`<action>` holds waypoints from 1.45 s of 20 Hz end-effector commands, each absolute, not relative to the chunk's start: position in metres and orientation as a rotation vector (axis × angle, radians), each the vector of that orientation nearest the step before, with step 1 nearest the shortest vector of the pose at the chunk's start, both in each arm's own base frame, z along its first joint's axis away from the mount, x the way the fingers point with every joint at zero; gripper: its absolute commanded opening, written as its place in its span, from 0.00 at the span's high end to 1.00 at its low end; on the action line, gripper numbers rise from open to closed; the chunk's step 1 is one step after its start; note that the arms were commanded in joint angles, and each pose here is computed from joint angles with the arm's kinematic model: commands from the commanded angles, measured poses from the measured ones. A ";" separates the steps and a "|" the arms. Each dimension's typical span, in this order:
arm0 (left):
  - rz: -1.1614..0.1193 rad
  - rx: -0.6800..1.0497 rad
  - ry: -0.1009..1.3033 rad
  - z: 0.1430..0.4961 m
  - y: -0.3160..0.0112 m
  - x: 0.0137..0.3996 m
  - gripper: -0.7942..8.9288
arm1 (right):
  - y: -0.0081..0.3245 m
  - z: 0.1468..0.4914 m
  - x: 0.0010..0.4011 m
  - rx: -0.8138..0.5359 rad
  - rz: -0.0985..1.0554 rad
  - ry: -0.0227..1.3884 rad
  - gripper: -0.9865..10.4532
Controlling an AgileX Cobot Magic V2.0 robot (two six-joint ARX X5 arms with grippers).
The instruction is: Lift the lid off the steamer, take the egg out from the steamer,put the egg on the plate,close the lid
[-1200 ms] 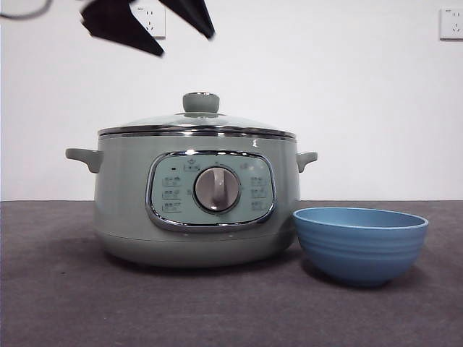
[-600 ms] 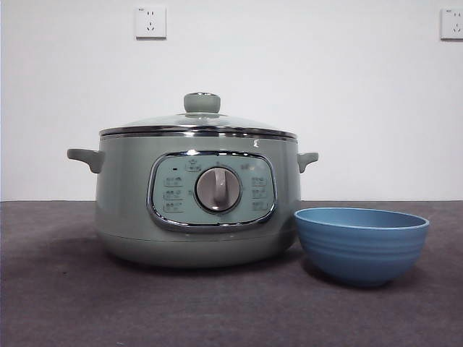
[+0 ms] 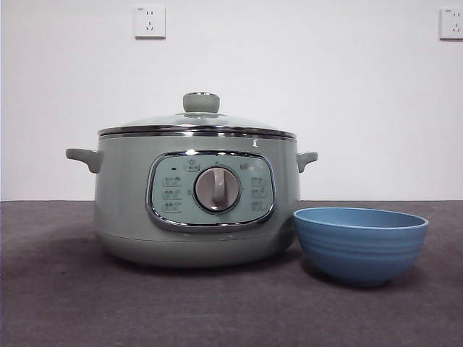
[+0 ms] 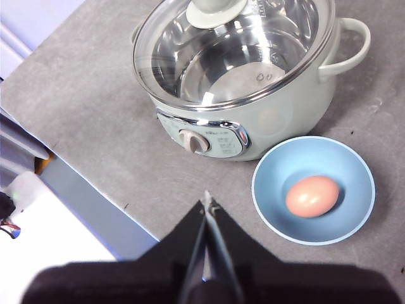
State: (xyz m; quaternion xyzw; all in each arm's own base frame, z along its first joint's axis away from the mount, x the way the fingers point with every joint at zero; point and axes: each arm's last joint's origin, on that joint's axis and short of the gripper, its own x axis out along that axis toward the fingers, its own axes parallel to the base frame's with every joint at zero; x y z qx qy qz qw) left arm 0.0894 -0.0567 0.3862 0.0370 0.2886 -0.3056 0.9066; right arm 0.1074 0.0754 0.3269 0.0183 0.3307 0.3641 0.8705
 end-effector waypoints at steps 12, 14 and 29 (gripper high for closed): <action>-0.520 0.162 0.530 0.387 -0.057 0.100 0.92 | 0.076 0.326 0.108 0.033 0.761 0.688 0.91; -0.368 0.189 0.357 0.401 -0.046 0.105 0.92 | 0.076 0.326 0.108 0.033 0.761 0.688 0.91; 0.092 0.191 -0.275 0.307 0.013 0.081 0.92 | 0.076 0.326 0.108 0.033 0.761 0.688 0.91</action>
